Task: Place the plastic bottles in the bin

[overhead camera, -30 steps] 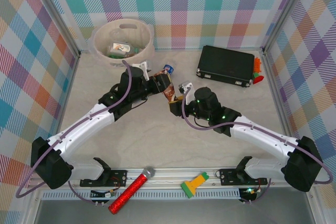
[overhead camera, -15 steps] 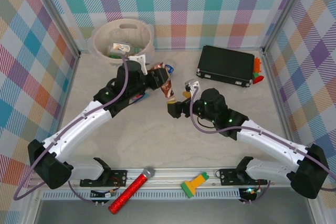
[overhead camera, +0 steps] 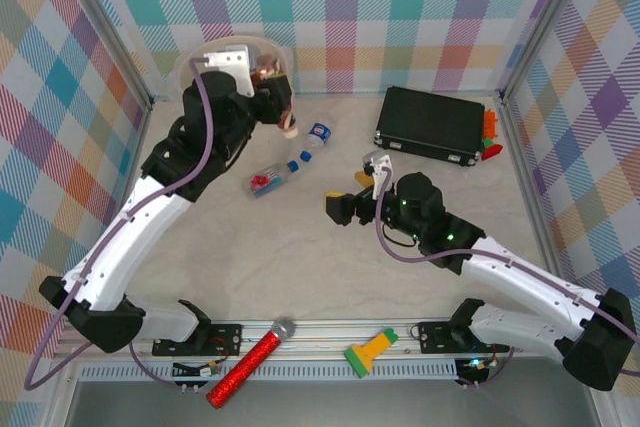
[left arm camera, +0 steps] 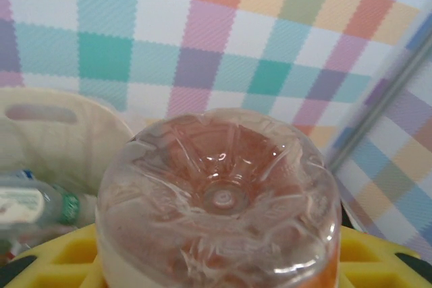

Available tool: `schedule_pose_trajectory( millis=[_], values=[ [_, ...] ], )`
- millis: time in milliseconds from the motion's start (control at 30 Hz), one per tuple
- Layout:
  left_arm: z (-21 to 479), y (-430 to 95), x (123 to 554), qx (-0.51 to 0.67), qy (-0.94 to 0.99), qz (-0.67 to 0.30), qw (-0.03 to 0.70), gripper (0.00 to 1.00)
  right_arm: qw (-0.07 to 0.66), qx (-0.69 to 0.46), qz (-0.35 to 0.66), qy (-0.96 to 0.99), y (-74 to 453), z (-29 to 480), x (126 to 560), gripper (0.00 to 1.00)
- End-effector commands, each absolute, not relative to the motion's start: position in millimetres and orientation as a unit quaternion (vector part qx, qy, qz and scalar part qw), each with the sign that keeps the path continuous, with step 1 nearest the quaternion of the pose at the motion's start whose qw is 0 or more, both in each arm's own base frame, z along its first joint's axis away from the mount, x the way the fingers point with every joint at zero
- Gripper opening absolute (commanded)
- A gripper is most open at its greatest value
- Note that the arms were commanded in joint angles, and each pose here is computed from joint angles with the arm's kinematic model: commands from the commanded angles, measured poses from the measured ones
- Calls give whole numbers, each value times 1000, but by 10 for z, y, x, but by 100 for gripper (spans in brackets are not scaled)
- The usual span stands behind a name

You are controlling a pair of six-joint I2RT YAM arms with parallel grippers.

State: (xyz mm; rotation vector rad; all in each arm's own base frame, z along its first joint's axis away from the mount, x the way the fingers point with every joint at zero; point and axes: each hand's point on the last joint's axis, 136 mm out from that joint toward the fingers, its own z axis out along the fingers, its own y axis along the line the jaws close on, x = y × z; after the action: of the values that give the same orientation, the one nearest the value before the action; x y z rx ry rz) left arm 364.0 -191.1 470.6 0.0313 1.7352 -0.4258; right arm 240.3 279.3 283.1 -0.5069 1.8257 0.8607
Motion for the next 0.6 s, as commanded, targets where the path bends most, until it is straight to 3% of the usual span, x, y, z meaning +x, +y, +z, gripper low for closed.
schedule_pose_trajectory(
  millis=[0,300,567],
  values=[
    [4751,-1744,3885,24,756,-113,645,42,528,-214,371,733,2793,3036,2363,99],
    [4859,-1403,4595,-15,738,-68,671,43,527,-216,376,731,2766,3078,2317,99],
    [4655,-1326,5201,-10,738,-43,673,44,520,-213,374,738,2744,3018,2303,99]
  ],
)
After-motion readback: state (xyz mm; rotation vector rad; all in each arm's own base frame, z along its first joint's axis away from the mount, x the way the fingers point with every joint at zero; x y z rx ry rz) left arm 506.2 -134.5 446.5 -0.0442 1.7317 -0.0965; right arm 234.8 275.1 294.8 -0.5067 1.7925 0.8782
